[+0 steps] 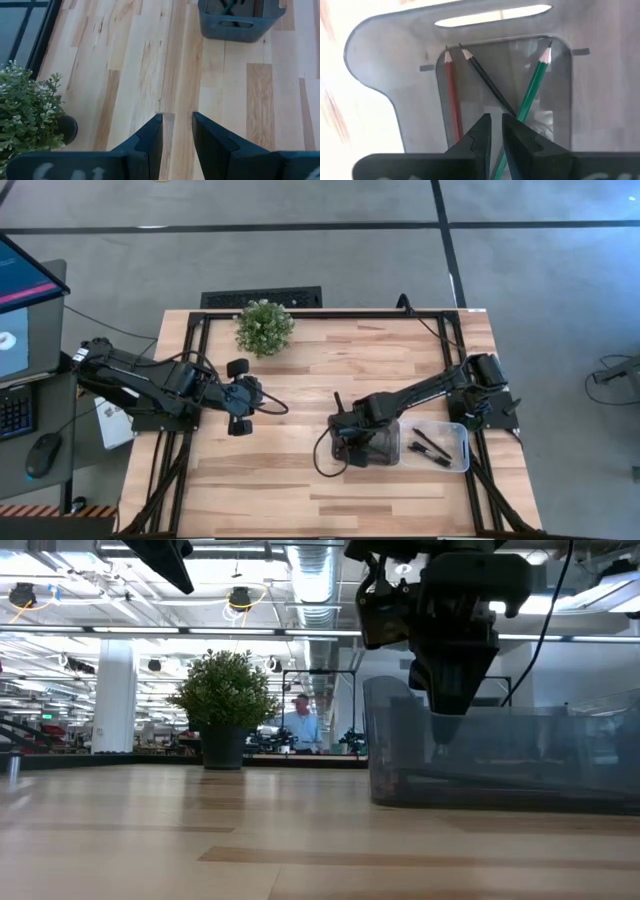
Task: Sort pens & pencils
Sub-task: Return to Home Position
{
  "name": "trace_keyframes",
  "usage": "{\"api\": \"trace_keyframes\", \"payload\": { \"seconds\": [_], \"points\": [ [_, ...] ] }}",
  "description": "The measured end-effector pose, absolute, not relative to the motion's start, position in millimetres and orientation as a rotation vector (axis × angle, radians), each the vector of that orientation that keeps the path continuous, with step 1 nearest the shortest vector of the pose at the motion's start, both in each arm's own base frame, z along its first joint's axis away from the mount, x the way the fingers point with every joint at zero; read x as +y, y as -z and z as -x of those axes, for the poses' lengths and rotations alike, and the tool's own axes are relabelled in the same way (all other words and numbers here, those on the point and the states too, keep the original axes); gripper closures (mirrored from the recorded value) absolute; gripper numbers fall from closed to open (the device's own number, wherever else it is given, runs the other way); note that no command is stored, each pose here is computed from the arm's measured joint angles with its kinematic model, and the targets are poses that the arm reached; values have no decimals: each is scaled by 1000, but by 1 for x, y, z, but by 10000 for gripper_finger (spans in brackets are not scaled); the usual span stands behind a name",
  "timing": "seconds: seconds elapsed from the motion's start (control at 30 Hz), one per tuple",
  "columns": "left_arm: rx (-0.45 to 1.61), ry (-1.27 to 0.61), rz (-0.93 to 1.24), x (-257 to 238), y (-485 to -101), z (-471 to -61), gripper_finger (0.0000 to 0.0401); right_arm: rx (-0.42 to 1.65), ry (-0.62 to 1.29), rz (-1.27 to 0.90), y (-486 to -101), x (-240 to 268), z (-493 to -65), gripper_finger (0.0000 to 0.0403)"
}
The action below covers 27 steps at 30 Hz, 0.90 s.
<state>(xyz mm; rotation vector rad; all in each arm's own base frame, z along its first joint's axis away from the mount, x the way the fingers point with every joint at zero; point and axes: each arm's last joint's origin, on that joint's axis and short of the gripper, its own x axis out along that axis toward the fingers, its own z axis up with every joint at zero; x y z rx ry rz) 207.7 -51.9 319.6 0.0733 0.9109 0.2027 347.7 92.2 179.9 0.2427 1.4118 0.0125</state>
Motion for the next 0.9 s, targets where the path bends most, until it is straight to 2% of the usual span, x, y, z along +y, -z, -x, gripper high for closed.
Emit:
{"api": "trace_keyframes", "payload": {
  "seconds": [0.1,0.23,0.4,0.53,0.73,0.9],
  "points": [
    [912,-198,-86,-52,-319,-208,305,1406,-21,-236,-187,95,-350,336],
    [901,-230,-121,-51,-320,-208,305,1296,-104,-172,-217,105,-354,333],
    [864,-277,-141,-49,-323,-207,305,1059,30,37,-279,105,-344,323],
    [793,-327,-159,-44,-333,-197,305,852,143,108,-336,94,-315,319],
    [458,-273,-163,-40,-378,-163,305,639,122,285,-408,66,-245,321],
    [350,-260,-113,-29,-394,-132,305,488,146,179,-442,47,-193,321]
  ]
}}
